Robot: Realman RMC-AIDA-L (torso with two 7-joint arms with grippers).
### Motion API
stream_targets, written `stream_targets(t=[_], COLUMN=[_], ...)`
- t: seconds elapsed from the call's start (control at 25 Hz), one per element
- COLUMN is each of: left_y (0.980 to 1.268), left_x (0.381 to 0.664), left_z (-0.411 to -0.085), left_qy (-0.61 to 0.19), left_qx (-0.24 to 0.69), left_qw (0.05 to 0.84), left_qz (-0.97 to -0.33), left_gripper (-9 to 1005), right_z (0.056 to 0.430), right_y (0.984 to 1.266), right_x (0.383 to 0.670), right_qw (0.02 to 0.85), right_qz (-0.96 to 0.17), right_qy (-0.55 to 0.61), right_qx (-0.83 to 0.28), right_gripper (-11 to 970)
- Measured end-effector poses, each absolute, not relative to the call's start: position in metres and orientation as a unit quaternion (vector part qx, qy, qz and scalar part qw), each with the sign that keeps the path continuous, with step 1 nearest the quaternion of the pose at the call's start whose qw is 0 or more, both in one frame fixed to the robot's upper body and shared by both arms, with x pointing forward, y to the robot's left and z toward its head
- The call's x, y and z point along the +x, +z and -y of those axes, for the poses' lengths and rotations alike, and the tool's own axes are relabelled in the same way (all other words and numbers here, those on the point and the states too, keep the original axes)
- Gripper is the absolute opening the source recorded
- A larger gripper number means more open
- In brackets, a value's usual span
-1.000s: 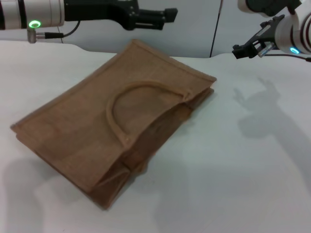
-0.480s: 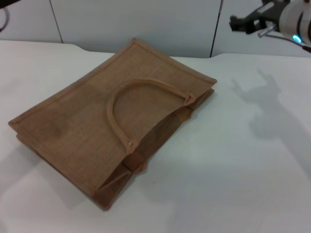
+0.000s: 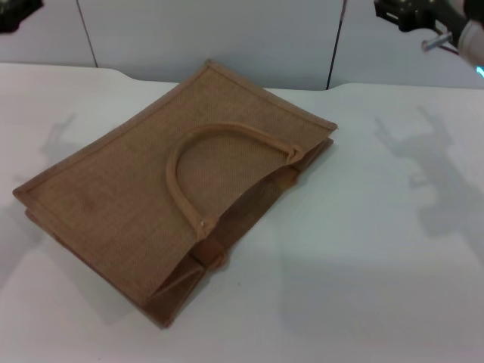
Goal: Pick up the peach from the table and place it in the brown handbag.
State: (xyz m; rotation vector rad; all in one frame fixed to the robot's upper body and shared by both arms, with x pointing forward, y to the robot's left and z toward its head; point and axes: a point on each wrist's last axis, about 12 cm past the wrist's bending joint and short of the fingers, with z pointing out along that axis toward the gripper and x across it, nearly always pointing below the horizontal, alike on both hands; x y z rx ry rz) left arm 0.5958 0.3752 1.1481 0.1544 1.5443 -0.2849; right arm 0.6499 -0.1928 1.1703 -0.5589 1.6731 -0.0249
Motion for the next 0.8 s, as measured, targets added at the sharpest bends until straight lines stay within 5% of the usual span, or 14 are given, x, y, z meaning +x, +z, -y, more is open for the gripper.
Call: stream_targets(t=[0.36,0.8], left_y=[1.087,1.047], left_x=[0.567,0.543], left_z=[-0.376,-0.353], left_qy=[-0.085,-0.054], left_qx=[0.023,0.006], left_qw=[0.726,0.732], left_qz=[-0.682,-0.679], left_gripper=[876,876], right_z=[0.211,0.238], right_y=[1.133,1.093], right_x=[0.631,0.61], right_qw=[0.688,0.715], right_qz=[-0.687,-0.665], right_qy=[-0.002,0.009], right_qx=[-0.234,-0.215], right_gripper=[881,881])
